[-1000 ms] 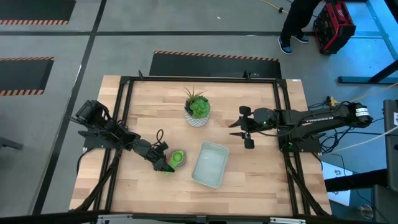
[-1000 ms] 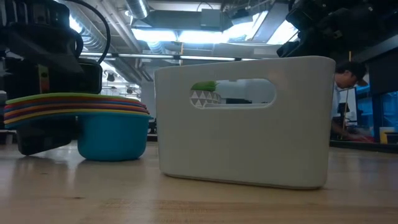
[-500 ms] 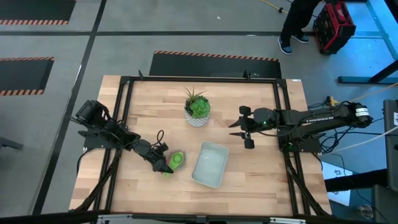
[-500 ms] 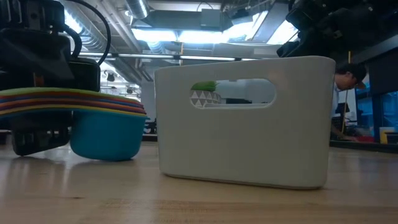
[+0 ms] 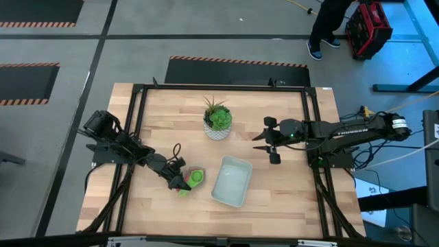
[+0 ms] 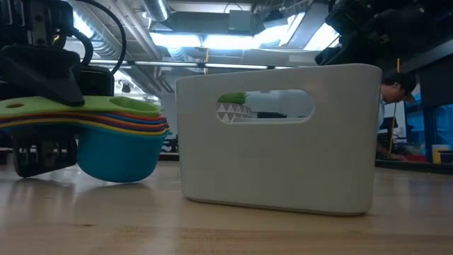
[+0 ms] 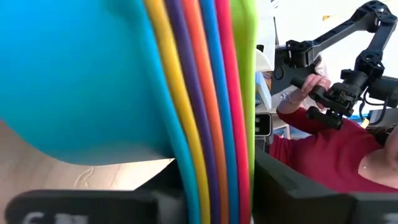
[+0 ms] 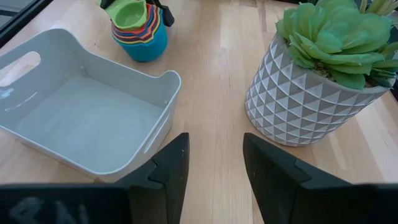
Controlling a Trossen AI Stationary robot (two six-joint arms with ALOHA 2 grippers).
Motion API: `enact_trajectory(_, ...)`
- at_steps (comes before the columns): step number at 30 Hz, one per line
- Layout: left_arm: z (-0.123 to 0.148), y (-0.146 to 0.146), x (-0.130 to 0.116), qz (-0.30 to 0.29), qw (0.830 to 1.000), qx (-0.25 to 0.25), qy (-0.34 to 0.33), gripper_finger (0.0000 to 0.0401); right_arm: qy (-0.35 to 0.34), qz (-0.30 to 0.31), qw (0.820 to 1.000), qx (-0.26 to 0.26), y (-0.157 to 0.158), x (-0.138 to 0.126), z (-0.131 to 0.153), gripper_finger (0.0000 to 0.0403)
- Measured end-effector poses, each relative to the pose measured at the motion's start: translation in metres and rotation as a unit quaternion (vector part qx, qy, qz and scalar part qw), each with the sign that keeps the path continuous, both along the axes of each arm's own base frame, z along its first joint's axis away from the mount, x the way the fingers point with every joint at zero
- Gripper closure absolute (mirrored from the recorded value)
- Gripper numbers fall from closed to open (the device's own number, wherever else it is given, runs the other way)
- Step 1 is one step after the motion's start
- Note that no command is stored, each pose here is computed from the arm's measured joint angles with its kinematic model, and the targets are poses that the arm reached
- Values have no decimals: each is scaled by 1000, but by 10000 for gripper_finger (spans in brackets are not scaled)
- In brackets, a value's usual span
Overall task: Nest measuring cups in basket
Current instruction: Put the stacked measuring cups into the bin
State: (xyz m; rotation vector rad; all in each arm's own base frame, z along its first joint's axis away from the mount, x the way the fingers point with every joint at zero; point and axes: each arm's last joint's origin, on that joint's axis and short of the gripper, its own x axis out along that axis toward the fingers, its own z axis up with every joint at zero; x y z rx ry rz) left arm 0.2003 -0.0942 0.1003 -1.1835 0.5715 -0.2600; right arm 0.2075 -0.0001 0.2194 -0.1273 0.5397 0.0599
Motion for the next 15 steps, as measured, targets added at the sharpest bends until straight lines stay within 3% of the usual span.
enact_trajectory(8,1,0,0,2,1000,-2,-4,316,0,0,1000,0,0,0,0,247)
enact_trajectory(15,19,-1,4,19,995,-43,-89,316,0,0,1000,0,0,0,0,247)
